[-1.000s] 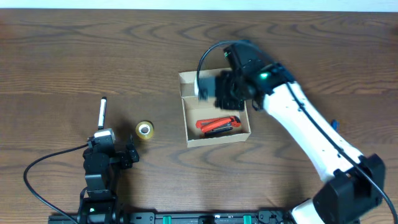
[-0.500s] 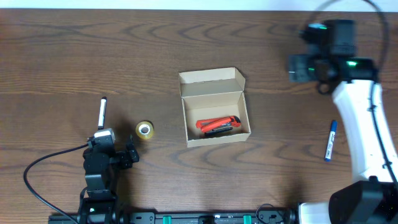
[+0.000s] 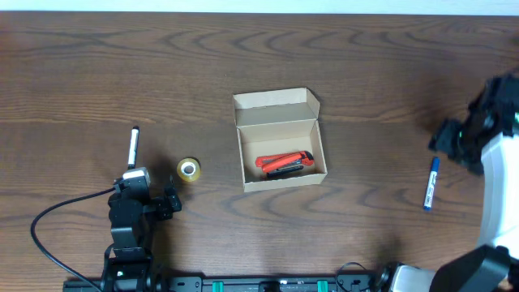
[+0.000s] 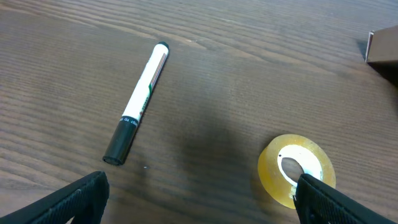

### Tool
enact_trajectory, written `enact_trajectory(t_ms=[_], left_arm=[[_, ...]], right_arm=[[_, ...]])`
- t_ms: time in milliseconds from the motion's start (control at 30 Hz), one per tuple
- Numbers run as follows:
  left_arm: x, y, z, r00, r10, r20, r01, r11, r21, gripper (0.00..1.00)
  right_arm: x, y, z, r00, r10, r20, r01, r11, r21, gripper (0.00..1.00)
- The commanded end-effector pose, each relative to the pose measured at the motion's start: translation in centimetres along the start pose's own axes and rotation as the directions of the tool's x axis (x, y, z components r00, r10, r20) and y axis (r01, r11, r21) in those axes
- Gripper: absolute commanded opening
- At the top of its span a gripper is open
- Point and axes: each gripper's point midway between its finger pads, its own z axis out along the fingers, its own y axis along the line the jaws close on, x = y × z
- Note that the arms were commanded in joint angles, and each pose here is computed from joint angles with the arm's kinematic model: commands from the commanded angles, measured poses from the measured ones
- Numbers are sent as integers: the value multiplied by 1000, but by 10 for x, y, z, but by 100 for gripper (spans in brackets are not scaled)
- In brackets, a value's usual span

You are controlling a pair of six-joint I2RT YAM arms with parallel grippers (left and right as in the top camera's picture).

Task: Pack container
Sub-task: 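Release the stapler and move the right gripper to the blue marker, then grasp the blue-capped marker with the right gripper and lift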

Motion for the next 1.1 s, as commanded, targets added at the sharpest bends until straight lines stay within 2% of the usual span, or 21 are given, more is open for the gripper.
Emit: enact_trajectory(t_ms=[0,133,300,467,633,733,833,1067], left_arm=[[14,4,0,999,-10,-53,9,1000,-14,95],[14,4,0,999,-10,-53,9,1000,-14,95],[14,4,0,999,-10,-53,9,1000,-14,95],[14,4,0,999,-10,-53,9,1000,-14,95],[14,4,0,999,-10,-53,9,1000,-14,95],[15,4,0,999,-10,-53,9,1000,-14,95],[15,4,0,999,-10,-53,9,1000,-14,95],[14,4,0,999,-10,-53,9,1000,-14,95]], right_arm=[[23,-25,4,985,175,-9,-174,983,50,71],[30,-44,17,981,196,-5,-194,976,97,71],[20,-48,30,998,58,0,-58,996,73,73],[12,-38,44,1000,5,-5,-5,1000,20,73],[19,-37,65,996,3,-84,0,1000,26,72],[26,-38,76,990,56,-126,-51,998,44,68],[27,-37,83,990,69,-124,-64,997,45,66],[41,-33,105,991,63,-118,-59,998,34,66]])
